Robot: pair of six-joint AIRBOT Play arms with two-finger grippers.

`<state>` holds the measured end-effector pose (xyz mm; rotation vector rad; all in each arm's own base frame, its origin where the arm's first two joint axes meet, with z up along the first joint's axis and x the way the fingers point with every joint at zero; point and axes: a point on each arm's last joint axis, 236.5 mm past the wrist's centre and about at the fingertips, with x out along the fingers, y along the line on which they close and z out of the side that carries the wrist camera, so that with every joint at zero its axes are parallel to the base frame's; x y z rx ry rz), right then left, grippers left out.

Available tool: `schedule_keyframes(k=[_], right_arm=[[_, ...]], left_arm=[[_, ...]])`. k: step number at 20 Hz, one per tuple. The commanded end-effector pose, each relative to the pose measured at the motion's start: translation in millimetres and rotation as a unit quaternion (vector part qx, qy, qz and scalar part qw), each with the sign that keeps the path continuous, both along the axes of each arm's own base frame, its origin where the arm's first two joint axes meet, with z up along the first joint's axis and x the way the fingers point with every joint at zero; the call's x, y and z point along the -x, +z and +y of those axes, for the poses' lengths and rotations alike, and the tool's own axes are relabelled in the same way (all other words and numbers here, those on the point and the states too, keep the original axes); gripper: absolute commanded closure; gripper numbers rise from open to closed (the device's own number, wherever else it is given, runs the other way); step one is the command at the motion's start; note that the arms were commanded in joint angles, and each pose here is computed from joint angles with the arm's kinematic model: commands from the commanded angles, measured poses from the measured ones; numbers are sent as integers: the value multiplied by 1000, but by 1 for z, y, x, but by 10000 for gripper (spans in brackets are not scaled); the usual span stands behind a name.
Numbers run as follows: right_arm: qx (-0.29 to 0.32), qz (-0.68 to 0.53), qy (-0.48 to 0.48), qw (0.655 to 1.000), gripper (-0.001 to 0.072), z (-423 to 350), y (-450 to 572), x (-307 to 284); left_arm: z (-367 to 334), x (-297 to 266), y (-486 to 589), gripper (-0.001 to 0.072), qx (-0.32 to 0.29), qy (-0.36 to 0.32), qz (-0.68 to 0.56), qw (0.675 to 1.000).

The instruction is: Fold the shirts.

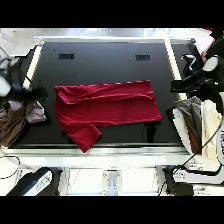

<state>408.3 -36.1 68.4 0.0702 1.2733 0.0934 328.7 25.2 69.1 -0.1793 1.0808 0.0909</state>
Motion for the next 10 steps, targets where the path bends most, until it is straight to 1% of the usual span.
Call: schedule_keyframes(k=[1,4,5,6,8,10], right_arm=[[-26,-21,-20,999,368,-4,23,11],[-47,-23,-15,999,368,7,21,10],[-45,-25,-11,999,368,7,19,11],[-44,-30,-12,999,368,7,17,13],[-41,-47,-18,998,367,7,14,18],[-37,-66,-25,997,366,8,7,28]], left_arm=[[-2,78,-56,163,59,129,12,990],[-7,108,-96,167,87,184,13,979],[-14,113,-104,213,114,206,19,972],[-29,116,-110,251,149,213,32,965],[-70,121,-122,251,243,217,68,943],[-90,120,-134,251,291,217,81,928]])
